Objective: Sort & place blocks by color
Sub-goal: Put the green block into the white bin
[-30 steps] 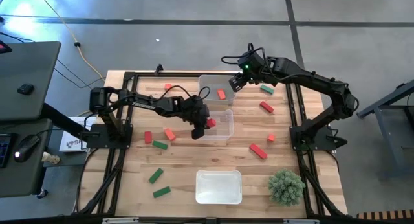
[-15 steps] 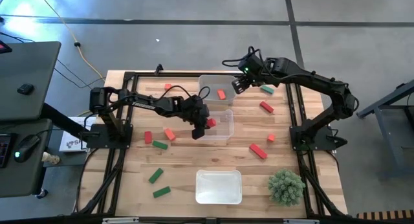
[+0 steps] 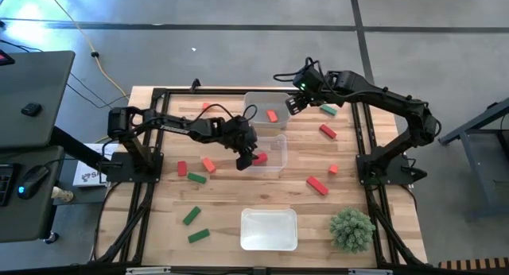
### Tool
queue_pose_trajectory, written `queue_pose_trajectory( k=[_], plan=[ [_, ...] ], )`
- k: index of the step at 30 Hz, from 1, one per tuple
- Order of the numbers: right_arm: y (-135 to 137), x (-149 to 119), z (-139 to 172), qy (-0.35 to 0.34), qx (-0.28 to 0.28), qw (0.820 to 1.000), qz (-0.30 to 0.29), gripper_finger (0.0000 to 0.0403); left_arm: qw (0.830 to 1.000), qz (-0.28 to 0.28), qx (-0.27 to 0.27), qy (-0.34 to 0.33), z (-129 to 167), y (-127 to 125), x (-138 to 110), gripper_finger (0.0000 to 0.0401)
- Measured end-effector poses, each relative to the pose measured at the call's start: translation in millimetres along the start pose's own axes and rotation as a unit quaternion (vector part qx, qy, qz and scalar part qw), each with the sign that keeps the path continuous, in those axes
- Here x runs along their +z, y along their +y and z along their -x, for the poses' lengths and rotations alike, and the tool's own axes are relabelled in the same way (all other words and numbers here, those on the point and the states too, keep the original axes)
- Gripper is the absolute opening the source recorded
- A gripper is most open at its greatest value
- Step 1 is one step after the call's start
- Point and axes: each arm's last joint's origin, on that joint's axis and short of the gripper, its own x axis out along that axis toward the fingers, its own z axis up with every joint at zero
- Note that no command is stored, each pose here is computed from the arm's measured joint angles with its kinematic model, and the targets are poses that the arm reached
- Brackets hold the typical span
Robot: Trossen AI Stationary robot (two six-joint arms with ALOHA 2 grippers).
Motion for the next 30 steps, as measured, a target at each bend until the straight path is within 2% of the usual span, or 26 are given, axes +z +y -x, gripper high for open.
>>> queue_pose_trajectory(
  k=[8, 14, 19, 24, 30],
  plan=[
    [-11, -2, -2, 0.028, -0.025, 0.999, 0.03, 0.0193, 0.996, -0.06, 0.002, -0.06, 35, -7, 19, 0.023],
    [-25, 2, -6, 0.045, -0.041, 0.998, 0.035, 0.0193, 0.992, -0.063, 0.011, -0.108, 64, -5, 31, 0.023],
    [-46, 11, -12, 0.057, -0.043, 0.996, 0.046, 0.0197, 0.989, -0.045, 0.024, -0.139, 85, 3, 37, 0.023],
    [-73, 21, -18, 0.063, -0.053, 0.995, 0.063, 0.022, 0.985, -0.017, 0.042, -0.168, 106, 14, 42, 0.023],
    [-103, 32, -23, 0.053, -0.053, 0.995, 0.064, 0.0228, 0.979, 0.021, 0.079, -0.184, 119, 33, 43, 0.023]
  ],
)
